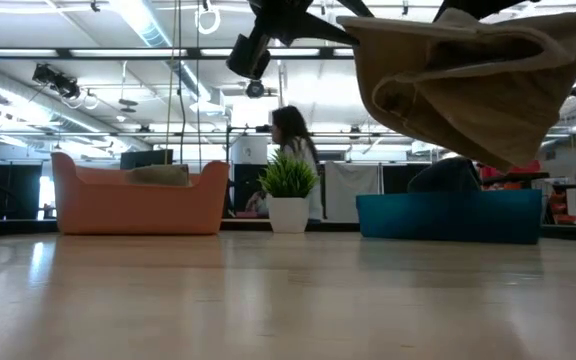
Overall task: Pick & Place hat
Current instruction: Put the brown cap into the orange bin
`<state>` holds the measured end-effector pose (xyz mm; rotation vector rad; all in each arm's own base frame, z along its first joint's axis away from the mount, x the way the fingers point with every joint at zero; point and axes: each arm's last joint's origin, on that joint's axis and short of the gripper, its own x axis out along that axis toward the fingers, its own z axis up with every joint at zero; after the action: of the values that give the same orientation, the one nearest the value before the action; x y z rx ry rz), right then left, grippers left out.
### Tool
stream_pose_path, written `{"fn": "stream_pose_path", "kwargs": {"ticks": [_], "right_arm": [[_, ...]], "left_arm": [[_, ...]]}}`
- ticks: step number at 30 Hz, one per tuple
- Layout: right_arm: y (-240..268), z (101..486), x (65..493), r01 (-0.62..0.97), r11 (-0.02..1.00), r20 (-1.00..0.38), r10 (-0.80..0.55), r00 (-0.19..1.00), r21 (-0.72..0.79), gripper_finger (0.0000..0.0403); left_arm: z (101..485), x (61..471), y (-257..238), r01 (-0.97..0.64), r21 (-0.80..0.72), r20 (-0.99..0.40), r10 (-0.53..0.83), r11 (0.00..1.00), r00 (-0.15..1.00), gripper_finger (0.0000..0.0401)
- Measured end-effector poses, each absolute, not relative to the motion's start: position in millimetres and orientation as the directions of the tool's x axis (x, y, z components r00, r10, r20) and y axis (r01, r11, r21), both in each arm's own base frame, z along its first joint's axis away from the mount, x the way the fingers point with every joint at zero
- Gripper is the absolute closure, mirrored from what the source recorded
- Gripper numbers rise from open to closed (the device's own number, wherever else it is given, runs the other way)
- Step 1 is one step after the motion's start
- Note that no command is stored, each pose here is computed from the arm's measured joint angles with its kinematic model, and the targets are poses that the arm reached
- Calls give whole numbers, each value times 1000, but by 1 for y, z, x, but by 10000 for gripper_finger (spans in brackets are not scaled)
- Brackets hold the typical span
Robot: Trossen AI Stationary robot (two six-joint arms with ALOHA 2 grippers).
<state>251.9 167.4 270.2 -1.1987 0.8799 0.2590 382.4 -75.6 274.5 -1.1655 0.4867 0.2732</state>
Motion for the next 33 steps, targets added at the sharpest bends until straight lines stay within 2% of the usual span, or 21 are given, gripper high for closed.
{"fn": "stream_pose_path", "kwargs": {"ticks": [7, 9, 14, 24, 28, 33], "right_arm": [[163, 270, 255, -603, 386, -711, -273, 648, -698, 388], [163, 270, 256, -599, 391, -710, -270, 651, -698, 379], [163, 271, 256, -564, 444, -704, -269, 657, -696, 352], [163, 270, 250, -424, 660, -726, -278, 630, -621, 290], [160, 269, 246, -335, 731, -730, -317, 606, -595, 262], [157, 269, 243, -271, 769, -732, -343, 589, -579, 227]], "left_arm": [[276, 382, -79, -434, -817, -489, -57, 380, 870, 374], [277, 382, -80, -425, -808, -487, -58, 407, 871, 388], [274, 381, -80, -439, -792, -506, -54, 424, 861, 384], [273, 381, -77, -468, -772, -508, 24, 431, 861, 389], [267, 376, -76, -533, -728, -577, 34, 432, 816, 389], [258, 370, -73, -624, -655, -657, 87, 426, 749, 389]]}}
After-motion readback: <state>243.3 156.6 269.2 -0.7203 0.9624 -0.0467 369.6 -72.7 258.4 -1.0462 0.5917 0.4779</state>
